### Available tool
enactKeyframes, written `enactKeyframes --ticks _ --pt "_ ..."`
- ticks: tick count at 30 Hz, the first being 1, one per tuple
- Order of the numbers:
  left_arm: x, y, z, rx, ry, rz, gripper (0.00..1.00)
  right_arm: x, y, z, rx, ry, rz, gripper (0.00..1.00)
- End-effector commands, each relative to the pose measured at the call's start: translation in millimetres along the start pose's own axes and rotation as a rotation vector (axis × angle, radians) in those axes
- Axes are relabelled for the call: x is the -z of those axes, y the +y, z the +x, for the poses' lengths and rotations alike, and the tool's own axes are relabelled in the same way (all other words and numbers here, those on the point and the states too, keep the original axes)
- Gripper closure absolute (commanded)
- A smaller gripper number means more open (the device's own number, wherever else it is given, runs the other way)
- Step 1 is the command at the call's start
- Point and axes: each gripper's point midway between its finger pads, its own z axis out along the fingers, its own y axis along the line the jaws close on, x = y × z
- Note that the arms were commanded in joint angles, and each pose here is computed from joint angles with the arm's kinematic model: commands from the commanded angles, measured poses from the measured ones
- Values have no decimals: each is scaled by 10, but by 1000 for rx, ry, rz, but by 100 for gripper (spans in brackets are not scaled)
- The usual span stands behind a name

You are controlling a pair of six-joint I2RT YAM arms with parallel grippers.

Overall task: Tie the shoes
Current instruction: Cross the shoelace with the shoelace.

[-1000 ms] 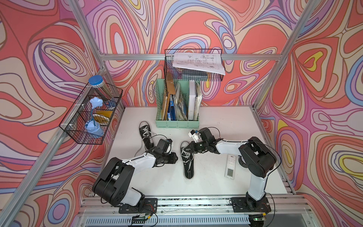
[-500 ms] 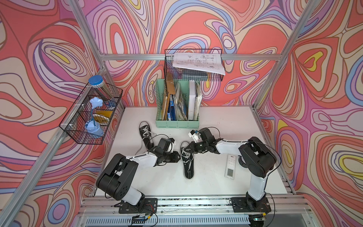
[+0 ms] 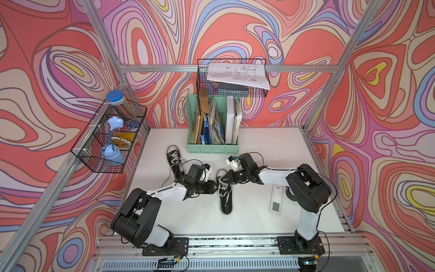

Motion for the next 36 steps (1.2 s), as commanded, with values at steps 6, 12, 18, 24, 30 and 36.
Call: enactKeyframes --ticks 6,12,18,24,30,36 --pt "-50 -140 -123 -39 3 44 62 11 34 -56 20 -11 6 100" --pt "-106 -140 -170 -53 7 6 58 6 46 -56 21 -9 1 100" --pt "-165 -62 -155 -57 26 -67 55 4 37 -46 19 -6 0 100" --pt "-198 -33 -69 -62 51 -99 58 1 39 -42 21 -4 -1 100" --pt "-202 24 28 -54 71 -128 62 11 45 -54 24 -5 1 100" --pt "-182 54 86 -47 72 -149 71 28 49 -73 27 -9 5 100"
